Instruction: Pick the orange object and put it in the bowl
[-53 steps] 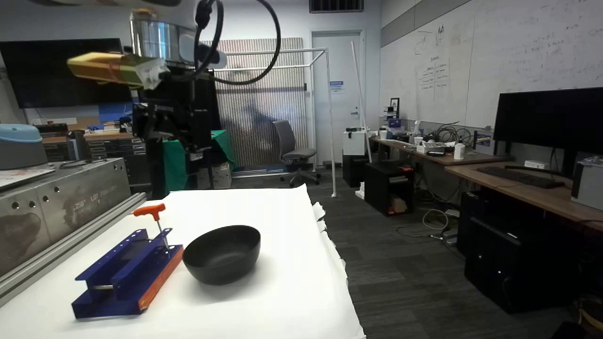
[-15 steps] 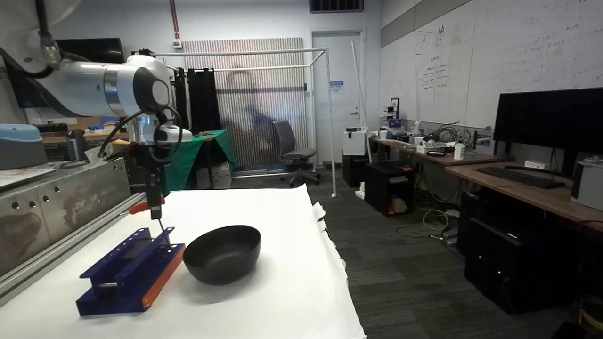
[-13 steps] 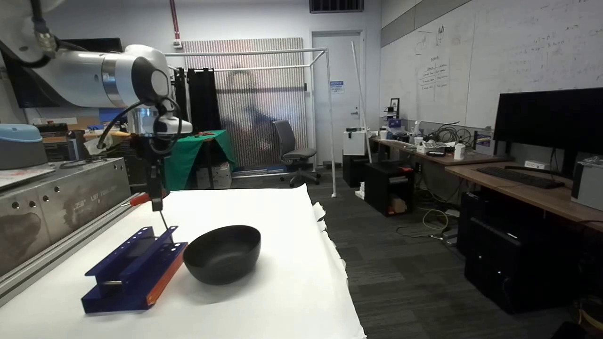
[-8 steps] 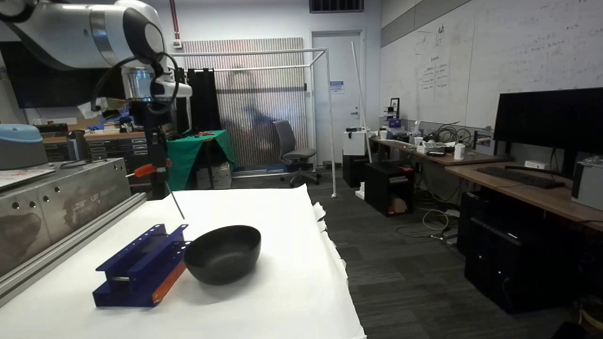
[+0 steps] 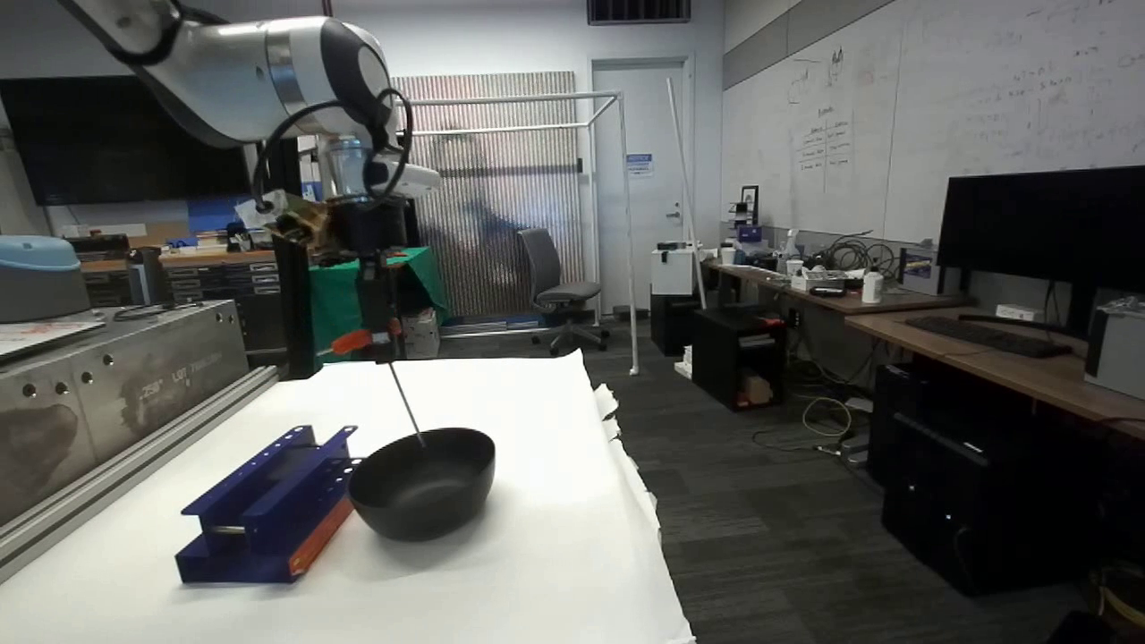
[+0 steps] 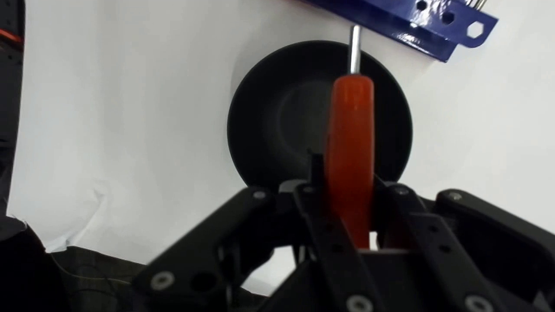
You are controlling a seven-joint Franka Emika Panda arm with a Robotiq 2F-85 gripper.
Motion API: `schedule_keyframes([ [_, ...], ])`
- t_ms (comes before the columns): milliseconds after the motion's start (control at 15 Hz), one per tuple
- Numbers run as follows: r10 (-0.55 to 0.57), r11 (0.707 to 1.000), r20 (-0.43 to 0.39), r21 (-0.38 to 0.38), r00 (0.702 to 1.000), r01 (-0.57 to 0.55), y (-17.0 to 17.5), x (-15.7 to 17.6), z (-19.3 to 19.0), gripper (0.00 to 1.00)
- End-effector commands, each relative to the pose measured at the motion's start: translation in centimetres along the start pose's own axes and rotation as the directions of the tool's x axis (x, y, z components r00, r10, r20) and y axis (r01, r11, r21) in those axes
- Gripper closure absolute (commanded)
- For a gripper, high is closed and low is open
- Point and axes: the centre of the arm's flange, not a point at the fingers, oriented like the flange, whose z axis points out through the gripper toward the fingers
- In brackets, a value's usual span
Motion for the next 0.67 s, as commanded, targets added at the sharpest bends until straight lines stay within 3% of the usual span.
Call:
schedule_keyframes([
  [0,0.004,0.998,0.065,-0.063,0.998,0.0,-3.3,2.7,2.9,0.9],
  [267,-0.008,0.997,0.115,-0.082,0.993,0.017,-5.5,3.9,6.8,0.88],
  [333,-0.01,0.996,0.122,-0.086,0.993,0.02,-5.8,4.0,7.3,0.57],
  [400,-0.009,0.996,0.13,-0.087,0.991,0.021,-6.1,4.0,7.6,0.56],
  [600,-0.014,0.996,0.147,-0.084,0.989,0.027,-6.8,4.1,8.0,0.34],
])
